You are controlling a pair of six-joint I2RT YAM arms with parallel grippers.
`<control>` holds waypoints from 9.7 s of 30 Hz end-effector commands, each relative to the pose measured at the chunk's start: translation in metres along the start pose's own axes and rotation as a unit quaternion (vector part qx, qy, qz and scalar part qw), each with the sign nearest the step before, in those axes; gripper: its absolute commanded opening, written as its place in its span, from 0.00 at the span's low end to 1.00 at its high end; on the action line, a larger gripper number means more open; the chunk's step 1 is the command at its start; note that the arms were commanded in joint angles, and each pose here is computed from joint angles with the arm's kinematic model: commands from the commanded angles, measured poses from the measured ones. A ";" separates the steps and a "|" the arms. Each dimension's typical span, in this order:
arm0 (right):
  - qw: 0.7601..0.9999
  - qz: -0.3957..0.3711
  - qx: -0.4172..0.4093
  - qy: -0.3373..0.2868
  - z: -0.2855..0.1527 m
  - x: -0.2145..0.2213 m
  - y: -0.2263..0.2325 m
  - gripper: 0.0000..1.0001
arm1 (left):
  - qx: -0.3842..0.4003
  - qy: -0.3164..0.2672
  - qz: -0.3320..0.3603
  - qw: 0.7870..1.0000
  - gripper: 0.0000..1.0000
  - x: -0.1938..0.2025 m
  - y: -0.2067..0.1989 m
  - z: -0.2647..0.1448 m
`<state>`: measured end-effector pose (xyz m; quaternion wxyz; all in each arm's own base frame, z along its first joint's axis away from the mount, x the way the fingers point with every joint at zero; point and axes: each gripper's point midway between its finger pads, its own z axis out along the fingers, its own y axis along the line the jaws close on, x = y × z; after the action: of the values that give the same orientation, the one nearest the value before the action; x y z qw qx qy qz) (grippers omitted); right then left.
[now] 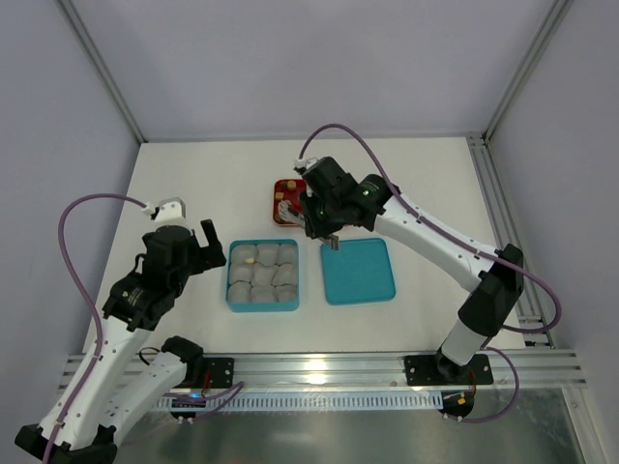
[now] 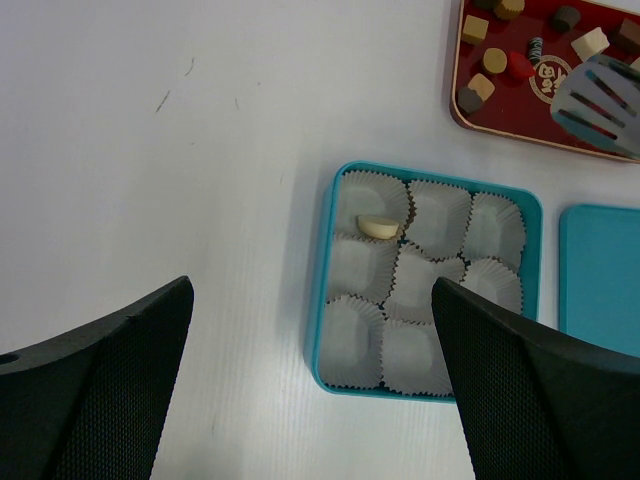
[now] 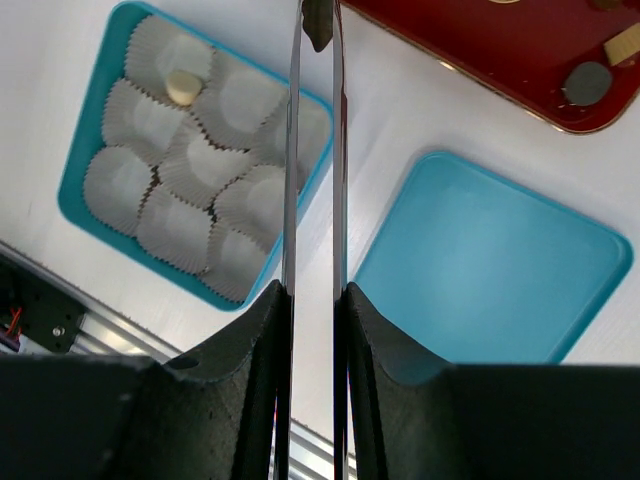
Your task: Pack the chocolate
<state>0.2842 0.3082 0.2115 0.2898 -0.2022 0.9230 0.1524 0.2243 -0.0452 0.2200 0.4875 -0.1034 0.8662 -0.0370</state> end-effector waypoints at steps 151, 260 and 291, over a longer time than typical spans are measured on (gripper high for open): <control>1.000 0.014 0.025 -0.004 0.018 -0.031 -0.051 0.29 | 0.010 -0.011 -0.009 1.000 1.00 -0.007 -0.005 -0.001; 0.998 -0.031 0.036 0.049 0.111 -0.045 -0.034 0.42 | 0.007 -0.006 -0.007 1.000 1.00 -0.005 -0.005 0.001; 0.998 -0.021 0.053 0.014 0.087 -0.059 -0.042 0.27 | 0.007 -0.006 -0.007 1.000 1.00 -0.005 -0.005 0.001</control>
<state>0.3798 0.3258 0.1235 0.2322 -0.2213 0.9438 0.0792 0.2253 -0.0473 0.2172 0.4816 -0.1004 0.8698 -0.0379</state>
